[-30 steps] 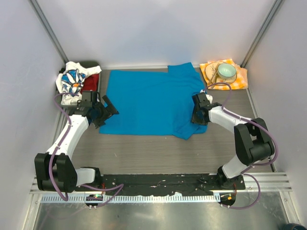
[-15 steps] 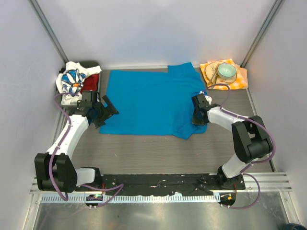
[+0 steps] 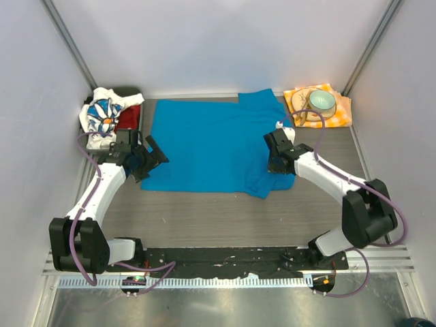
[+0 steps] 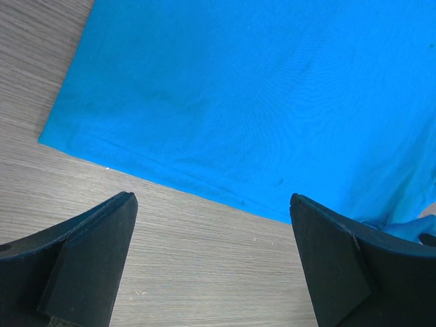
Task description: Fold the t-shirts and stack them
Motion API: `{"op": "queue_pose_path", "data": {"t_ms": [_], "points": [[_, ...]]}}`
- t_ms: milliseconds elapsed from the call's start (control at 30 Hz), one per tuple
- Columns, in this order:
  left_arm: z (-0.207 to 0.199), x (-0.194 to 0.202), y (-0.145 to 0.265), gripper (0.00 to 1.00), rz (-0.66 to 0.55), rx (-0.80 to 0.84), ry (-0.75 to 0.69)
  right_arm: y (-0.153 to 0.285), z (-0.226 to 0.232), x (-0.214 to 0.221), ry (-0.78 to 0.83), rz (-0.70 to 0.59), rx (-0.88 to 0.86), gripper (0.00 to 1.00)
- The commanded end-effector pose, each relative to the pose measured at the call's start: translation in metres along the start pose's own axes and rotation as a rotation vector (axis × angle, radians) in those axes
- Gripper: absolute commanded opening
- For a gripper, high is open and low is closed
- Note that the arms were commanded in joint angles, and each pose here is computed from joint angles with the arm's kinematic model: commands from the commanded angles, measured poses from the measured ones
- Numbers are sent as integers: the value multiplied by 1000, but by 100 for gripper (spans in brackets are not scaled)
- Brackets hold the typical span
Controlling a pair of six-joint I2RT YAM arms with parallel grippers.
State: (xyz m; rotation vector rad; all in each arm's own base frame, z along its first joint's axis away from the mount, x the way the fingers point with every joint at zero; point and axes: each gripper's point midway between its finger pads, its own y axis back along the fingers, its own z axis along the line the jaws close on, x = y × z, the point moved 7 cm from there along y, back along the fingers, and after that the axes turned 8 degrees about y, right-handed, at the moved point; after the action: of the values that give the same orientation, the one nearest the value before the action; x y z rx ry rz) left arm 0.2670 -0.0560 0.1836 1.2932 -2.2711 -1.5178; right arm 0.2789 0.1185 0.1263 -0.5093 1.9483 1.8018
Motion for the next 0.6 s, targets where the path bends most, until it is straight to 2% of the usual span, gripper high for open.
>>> {"op": "queue_pose_path", "data": {"t_ms": [0, 133, 467, 500, 567], "points": [[-6, -3, 5, 100, -28, 45, -24, 60, 2, -24, -14, -145, 0, 1], [-5, -2, 6, 100, -27, 48, -25, 81, -5, 0, 2, -107, 13, 1], [-7, 0, 7, 100, -14, 72, -23, 109, -11, 85, -30, 23, -86, 1], [-8, 0, 8, 100, -16, 74, -23, 111, -11, 88, -32, 24, -96, 3], [-8, 0, 7, 100, -12, 75, -23, 113, -8, 91, -22, 30, -105, 16]]}}
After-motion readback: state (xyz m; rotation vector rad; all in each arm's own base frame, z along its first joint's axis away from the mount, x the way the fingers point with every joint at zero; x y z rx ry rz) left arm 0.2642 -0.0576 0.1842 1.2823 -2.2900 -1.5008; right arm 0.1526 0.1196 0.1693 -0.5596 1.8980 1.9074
